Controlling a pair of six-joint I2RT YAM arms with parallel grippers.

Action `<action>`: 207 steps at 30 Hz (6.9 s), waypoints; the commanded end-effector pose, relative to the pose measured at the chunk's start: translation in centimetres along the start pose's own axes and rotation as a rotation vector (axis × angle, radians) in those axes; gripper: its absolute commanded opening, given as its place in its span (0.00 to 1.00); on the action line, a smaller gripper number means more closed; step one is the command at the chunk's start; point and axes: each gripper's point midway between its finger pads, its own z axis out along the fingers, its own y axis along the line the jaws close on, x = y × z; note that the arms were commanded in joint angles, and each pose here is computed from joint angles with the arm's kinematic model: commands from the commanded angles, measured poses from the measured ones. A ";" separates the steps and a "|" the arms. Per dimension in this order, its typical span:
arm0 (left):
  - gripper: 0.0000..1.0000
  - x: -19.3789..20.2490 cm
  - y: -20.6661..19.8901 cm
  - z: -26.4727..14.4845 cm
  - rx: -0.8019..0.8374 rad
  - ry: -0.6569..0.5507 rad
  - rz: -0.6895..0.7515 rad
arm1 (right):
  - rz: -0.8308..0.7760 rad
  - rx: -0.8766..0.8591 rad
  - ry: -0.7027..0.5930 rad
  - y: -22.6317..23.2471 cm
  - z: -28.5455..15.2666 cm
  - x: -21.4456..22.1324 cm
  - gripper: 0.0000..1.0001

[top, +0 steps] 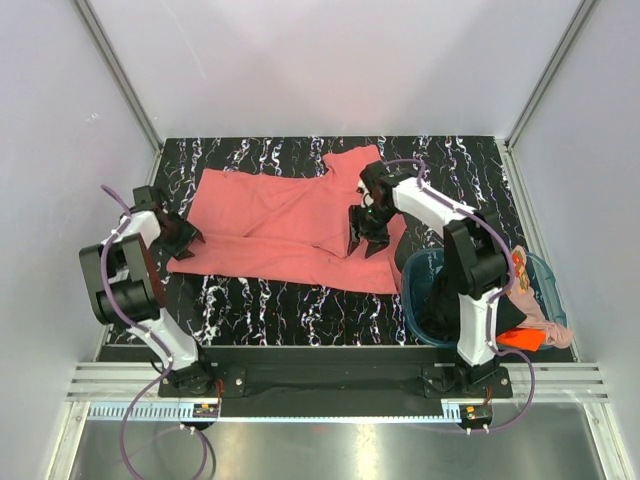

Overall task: Fold and stack the t-shirts
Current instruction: Fold the tshirt

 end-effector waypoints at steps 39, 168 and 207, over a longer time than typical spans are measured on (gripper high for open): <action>0.58 -10.5 -1.5 -11.9 0.166 -0.648 0.180 | -0.287 -0.006 -0.015 4.4 1.7 4.1 0.63; 0.61 8.9 -7.3 -8.6 0.240 0.060 0.466 | 0.109 -0.418 -0.176 11.9 6.8 -10.0 0.14; 0.65 -1.3 -8.7 -5.3 0.091 -0.095 0.278 | -0.118 0.116 -0.623 0.7 -5.6 -22.2 0.86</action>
